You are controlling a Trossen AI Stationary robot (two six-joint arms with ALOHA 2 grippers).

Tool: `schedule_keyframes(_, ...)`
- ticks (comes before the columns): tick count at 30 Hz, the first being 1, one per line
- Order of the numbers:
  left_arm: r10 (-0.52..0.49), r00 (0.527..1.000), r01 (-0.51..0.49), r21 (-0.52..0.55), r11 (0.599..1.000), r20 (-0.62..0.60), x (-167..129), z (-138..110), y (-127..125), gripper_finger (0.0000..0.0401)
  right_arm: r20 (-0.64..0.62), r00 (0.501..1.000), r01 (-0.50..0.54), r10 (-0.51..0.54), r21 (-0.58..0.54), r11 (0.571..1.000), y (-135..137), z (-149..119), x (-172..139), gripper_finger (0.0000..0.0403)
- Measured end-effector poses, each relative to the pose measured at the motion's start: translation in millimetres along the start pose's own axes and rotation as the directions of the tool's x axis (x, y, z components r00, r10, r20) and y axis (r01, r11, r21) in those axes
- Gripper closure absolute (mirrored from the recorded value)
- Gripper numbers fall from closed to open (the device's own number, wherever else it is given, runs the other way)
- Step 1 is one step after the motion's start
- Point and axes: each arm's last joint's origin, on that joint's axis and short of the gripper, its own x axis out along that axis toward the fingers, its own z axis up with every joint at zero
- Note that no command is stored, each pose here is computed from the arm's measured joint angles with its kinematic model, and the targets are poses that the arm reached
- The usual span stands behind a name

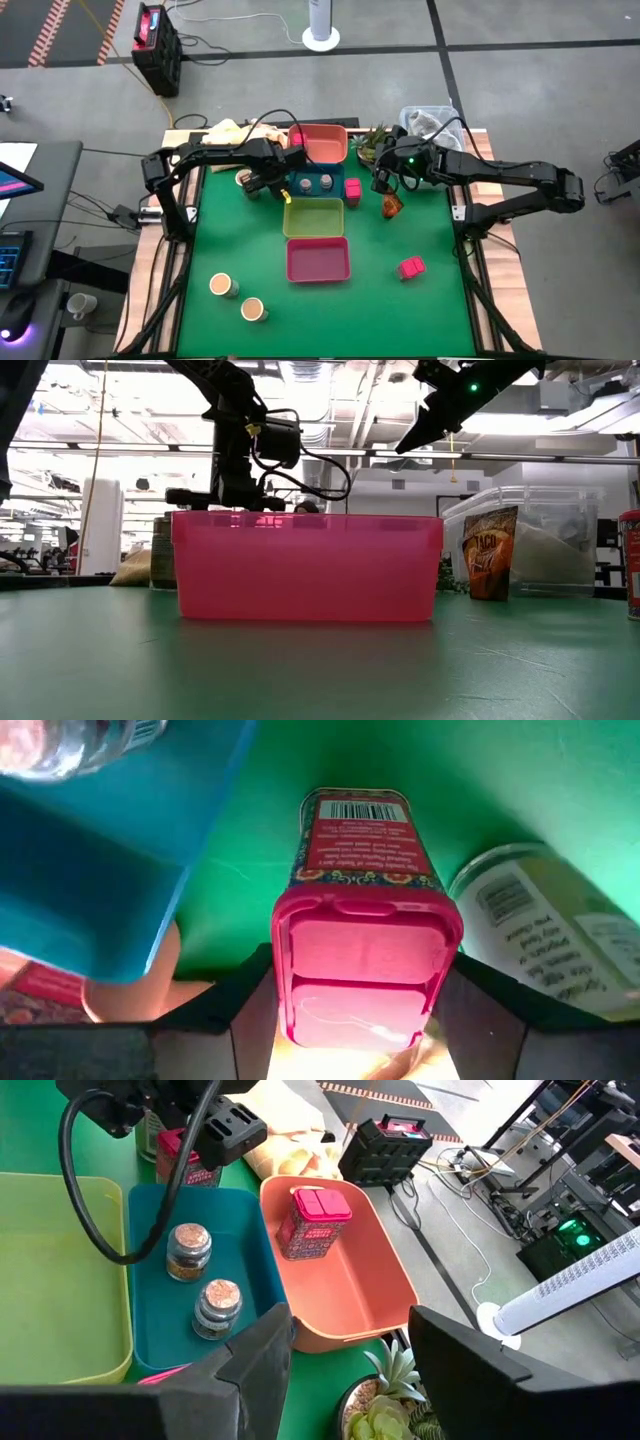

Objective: Sort spices by type
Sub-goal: Put the red seasoning can into the orange bin

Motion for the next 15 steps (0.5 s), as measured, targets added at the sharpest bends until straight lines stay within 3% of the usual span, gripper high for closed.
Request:
schedule_keyframes(6, 0.003, 1.000, -0.003, -0.098, 0.995, -0.004, -8.1, -2.5, 2.9, 0.0187, 0.000, 1.000, 0.000, 0.000, 0.000, 1.000, 0.0, 0.0, 0.0, 0.0168)
schedule_keyframes(15, 0.005, 0.989, -0.013, -0.057, 0.998, -0.145, -41.9, -16.7, 10.0, 0.0187, 0.000, 1.000, 0.000, 0.000, 0.003, 1.000, 0.0, 0.0, 0.0, 0.0168)
